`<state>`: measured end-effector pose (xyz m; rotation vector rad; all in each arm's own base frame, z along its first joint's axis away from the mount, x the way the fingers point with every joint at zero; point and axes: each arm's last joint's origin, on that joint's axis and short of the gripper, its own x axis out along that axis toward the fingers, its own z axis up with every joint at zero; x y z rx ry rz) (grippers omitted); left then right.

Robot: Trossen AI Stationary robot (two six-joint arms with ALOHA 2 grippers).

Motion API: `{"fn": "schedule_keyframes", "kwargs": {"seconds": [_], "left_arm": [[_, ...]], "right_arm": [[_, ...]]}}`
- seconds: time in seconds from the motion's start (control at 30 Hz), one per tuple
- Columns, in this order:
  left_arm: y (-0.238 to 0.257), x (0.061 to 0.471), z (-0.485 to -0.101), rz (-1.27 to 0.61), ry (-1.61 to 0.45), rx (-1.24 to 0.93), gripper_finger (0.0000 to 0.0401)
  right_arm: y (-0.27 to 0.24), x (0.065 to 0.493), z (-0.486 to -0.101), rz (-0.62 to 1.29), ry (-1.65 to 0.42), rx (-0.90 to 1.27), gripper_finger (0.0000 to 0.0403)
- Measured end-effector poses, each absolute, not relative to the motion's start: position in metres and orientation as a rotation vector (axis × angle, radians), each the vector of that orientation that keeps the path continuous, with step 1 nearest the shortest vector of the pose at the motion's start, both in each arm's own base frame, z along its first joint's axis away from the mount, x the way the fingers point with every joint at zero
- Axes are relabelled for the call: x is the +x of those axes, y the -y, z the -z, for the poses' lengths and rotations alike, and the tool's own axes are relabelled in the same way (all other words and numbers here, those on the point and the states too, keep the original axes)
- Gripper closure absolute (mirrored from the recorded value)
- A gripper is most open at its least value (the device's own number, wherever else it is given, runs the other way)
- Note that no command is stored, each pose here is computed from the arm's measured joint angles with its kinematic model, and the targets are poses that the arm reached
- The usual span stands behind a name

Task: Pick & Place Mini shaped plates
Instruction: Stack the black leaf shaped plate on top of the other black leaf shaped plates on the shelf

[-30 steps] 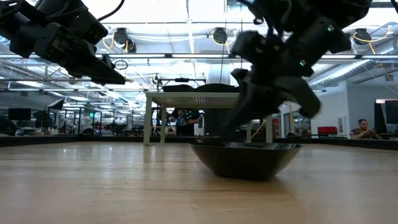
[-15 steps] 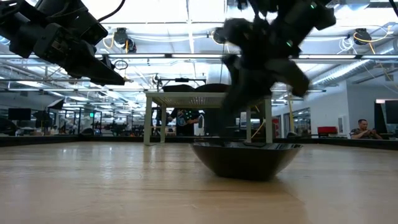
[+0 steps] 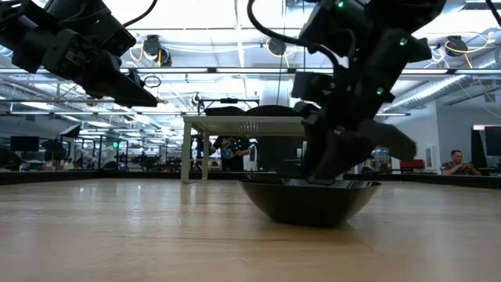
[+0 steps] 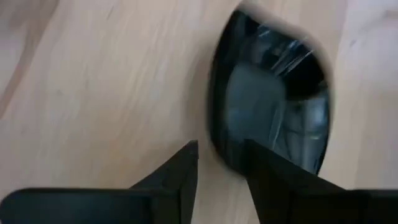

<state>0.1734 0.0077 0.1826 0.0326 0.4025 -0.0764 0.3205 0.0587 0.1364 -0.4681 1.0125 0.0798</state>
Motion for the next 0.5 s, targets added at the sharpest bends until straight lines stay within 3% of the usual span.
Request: {"fn": "schedule_keyframes", "kwargs": {"seconds": [0.2, 0.4, 0.5], "left_arm": [[-0.0077, 0.1733, -0.1822, 0.077, -0.406, 0.032, 0.0231], [-0.0077, 0.1734, -0.1825, 0.077, -0.404, 0.033, 0.0231], [-0.0077, 0.1734, -0.1825, 0.077, -0.403, 0.033, 0.0231]], "right_arm": [[-0.0595, 0.3279, -0.1288, -0.093, -0.976, -0.541, 0.0310], [-0.0590, 0.3284, -0.1324, -0.076, -0.959, -0.536, 0.0385], [-0.0591, 0.3282, -0.1322, -0.066, -0.962, -0.517, 0.0397]]}}
